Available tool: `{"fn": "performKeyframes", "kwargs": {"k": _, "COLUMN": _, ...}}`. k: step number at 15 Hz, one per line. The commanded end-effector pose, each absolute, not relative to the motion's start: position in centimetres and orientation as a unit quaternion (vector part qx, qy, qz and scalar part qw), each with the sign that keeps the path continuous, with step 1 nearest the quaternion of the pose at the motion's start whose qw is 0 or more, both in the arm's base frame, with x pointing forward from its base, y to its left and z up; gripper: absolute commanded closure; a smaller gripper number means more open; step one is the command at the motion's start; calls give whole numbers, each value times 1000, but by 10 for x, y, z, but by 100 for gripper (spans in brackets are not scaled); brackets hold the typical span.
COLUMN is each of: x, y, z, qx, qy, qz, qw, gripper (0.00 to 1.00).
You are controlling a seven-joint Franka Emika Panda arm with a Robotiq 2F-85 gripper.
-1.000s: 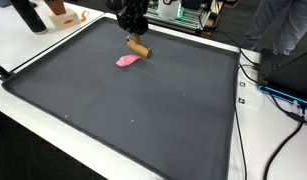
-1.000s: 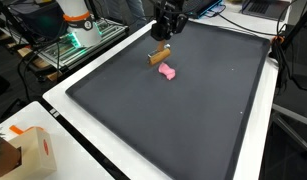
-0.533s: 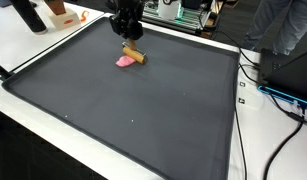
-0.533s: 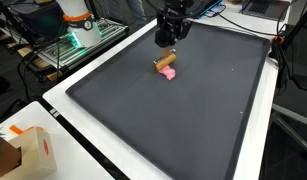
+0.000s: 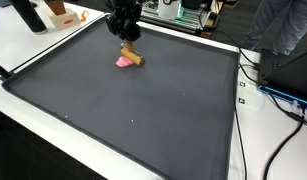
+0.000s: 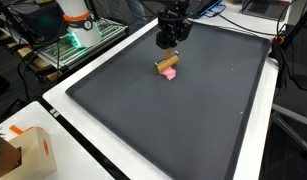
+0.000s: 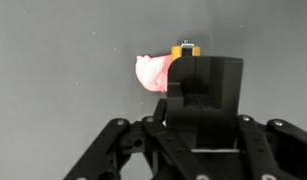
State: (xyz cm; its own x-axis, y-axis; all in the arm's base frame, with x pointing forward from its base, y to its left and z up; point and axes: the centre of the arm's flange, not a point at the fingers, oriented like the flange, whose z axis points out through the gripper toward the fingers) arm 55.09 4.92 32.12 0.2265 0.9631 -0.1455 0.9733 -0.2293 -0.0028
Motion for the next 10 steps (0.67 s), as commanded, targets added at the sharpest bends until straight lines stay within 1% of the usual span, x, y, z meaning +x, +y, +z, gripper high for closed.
{"fn": "performKeyframes", "kwargs": {"k": 1, "x": 549, "y": 41, "z": 298, "qx": 794, "qy": 605, "qz": -20, "qw": 60, "gripper": 76}}
{"fn": "performKeyframes", "kwargs": {"k": 10, "x": 550, "y": 38, "z": 298, "qx": 811, "qy": 577, "qz": 18, "qw": 91, "gripper": 76}}
